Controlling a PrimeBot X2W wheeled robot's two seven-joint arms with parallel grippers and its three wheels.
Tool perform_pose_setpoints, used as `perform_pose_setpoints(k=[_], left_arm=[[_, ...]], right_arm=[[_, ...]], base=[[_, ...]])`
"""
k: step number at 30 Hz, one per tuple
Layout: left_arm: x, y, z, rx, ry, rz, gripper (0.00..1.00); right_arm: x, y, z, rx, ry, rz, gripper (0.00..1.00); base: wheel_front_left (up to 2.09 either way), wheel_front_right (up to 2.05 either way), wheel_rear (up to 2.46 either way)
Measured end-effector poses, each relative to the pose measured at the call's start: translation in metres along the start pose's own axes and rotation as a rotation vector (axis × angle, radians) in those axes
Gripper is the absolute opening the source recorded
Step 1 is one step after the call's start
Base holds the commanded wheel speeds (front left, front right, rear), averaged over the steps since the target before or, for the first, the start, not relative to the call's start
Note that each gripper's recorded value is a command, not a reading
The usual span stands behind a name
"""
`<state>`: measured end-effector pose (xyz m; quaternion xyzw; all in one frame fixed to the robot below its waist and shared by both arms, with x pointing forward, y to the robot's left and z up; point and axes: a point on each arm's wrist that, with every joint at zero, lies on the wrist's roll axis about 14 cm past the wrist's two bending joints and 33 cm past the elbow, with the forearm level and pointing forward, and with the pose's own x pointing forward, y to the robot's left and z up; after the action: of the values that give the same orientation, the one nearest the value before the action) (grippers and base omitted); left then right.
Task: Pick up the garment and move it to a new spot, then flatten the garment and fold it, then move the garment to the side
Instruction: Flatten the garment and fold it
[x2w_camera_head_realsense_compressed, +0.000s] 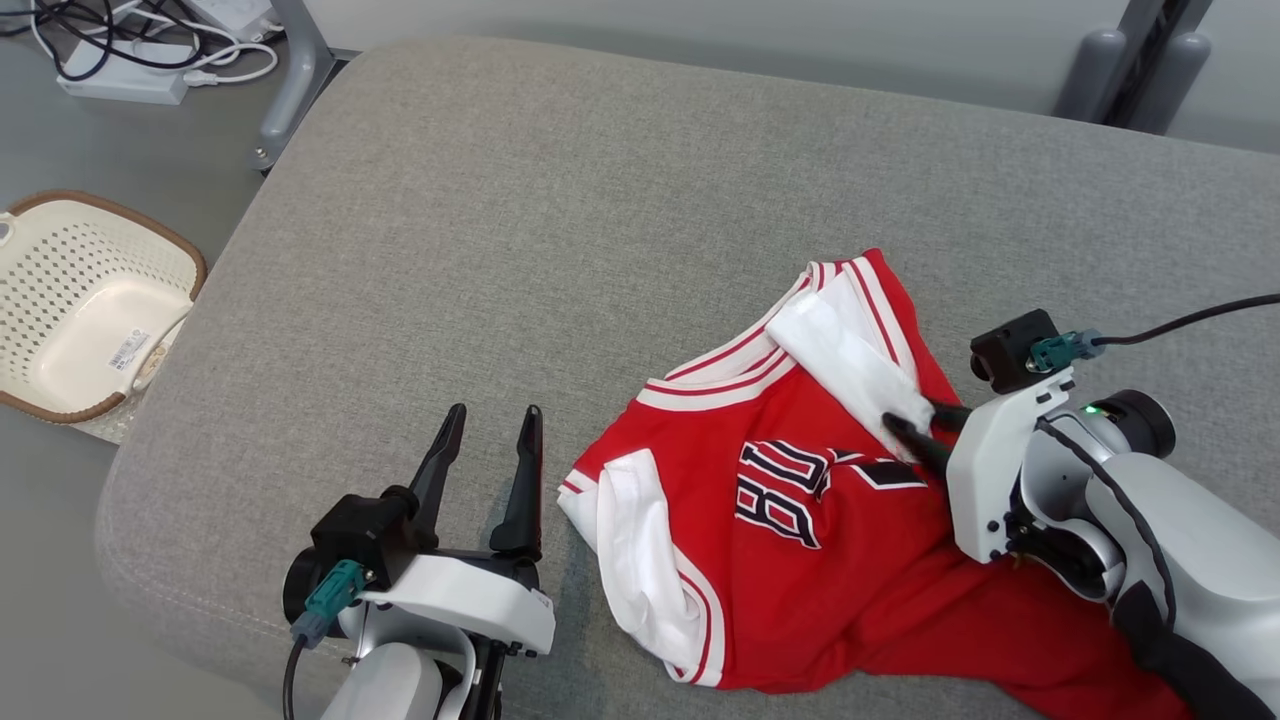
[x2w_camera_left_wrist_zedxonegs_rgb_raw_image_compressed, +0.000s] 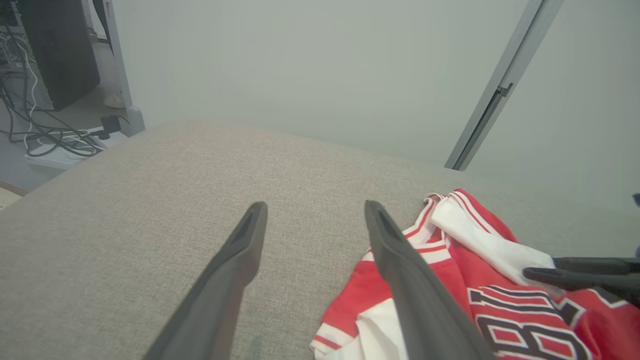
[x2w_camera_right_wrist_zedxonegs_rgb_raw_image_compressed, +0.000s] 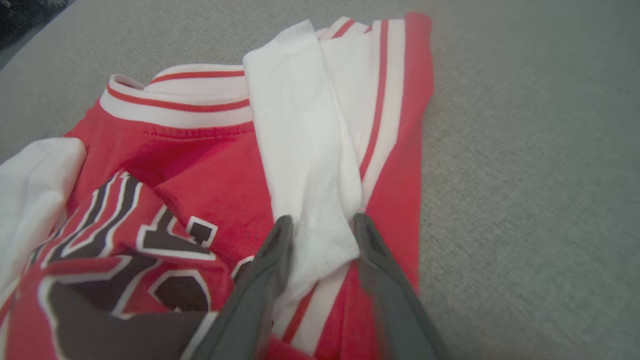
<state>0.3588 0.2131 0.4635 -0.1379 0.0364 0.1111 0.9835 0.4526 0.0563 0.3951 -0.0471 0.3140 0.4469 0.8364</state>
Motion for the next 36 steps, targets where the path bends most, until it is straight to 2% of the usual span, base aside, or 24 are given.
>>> perform_pose_setpoints(k=[5, 11, 15, 17, 24, 27, 30, 31, 32, 36], left_arm=[[0.0, 0.002, -0.001, -0.003, 0.003, 0.009, 1.0], [0.001, -0.001, -0.001, -0.008, 0.004, 0.002, 1.0], [0.004, -0.005, -0.003, -0.012, 0.01, -0.009, 1.0], [0.007, -0.008, -0.003, -0.015, 0.011, -0.017, 1.0], [0.014, -0.009, -0.008, -0.02, 0.03, -0.018, 1.0], [0.016, -0.007, -0.01, -0.019, 0.04, -0.009, 1.0], [0.018, -0.005, -0.013, -0.018, 0.048, 0.0, 1.0], [0.019, -0.003, -0.013, -0.016, 0.05, 0.006, 1.0], [0.019, -0.002, -0.014, -0.018, 0.053, 0.011, 1.0], [0.019, 0.0, -0.017, -0.015, 0.062, 0.023, 1.0]], right_arm=[[0.0, -0.006, 0.007, -0.04, -0.014, -0.006, 0.0], [-0.013, -0.035, 0.045, -0.089, -0.097, -0.071, 0.0], [-0.031, -0.075, 0.087, -0.172, -0.16, -0.165, 0.0], [-0.044, -0.102, 0.125, -0.229, -0.216, -0.233, 0.0], [-0.07, -0.16, 0.196, -0.358, -0.312, -0.402, 0.0], [-0.067, -0.179, 0.206, -0.351, -0.317, -0.445, 0.0], [-0.054, -0.193, 0.196, -0.326, -0.28, -0.465, 0.02], [-0.047, -0.195, 0.19, -0.305, -0.265, -0.462, 0.48], [-0.041, -0.198, 0.182, -0.285, -0.242, -0.46, 1.0], [-0.023, -0.194, 0.162, -0.257, -0.201, -0.433, 1.0]], base=[[0.0, 0.0, 0.0], [0.0, 0.0, 0.0], [0.0, 0.0, 0.0], [0.0, 0.0, 0.0], [0.0, 0.0, 0.0], [0.0, 0.0, 0.0], [0.0, 0.0, 0.0], [0.0, 0.0, 0.0], [0.0, 0.0, 0.0], [0.0, 0.0, 0.0]])
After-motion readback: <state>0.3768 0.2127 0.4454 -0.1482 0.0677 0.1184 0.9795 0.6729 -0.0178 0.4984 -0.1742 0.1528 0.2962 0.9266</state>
